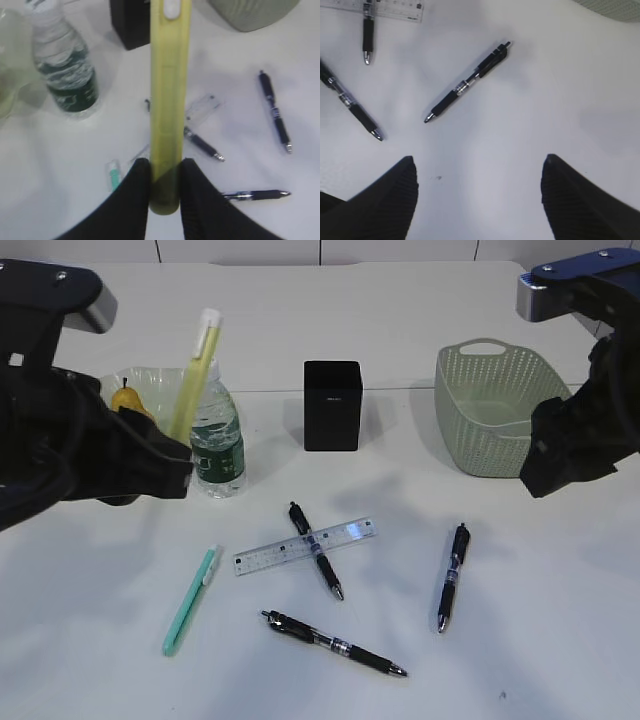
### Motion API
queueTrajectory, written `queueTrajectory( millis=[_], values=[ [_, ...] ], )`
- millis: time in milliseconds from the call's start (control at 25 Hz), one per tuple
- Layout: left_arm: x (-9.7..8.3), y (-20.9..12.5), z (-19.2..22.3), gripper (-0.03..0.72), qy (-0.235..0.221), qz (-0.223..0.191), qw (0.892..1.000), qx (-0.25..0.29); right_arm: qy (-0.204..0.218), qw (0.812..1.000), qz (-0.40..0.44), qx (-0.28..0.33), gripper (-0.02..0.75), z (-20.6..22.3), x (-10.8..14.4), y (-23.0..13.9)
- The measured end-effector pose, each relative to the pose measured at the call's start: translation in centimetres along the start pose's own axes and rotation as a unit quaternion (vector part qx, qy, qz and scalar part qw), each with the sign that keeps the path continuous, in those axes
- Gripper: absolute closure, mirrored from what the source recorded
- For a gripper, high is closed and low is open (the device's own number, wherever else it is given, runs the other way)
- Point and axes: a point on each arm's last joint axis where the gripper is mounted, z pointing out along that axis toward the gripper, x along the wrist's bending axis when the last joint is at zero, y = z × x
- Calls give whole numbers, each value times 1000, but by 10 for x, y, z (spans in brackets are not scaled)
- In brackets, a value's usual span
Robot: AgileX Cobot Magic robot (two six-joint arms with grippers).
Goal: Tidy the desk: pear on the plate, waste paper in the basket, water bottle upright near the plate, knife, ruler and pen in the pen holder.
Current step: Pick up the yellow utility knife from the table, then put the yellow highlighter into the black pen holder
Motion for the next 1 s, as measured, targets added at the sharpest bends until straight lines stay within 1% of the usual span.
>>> queueTrajectory(
  millis=[120,240,320,440,560,680,840,1000],
  values=[
    [-11,4,-1,566,-38,10,999,-28,27,1000,14,-3,170,0,5,1],
    [-16,8,-2,566,-62,13,997,-51,56,998,30,-14,170,-1,10,3],
    [-18,9,-3,566,-72,14,995,-61,83,995,38,-27,170,-2,15,5],
    [-21,11,-3,566,-84,15,994,-73,142,987,44,-62,170,-6,25,12],
    [-23,12,1,566,-95,16,992,-78,213,968,58,-121,170,-14,36,24],
    [-27,13,4,567,-109,19,990,-87,266,943,69,-185,170,-23,43,36],
    [-30,13,8,567,-122,20,988,-94,323,910,76,-250,170,-34,49,47],
    [-33,11,16,567,-132,20,987,-92,355,885,74,-292,170,-41,52,54]
  ],
)
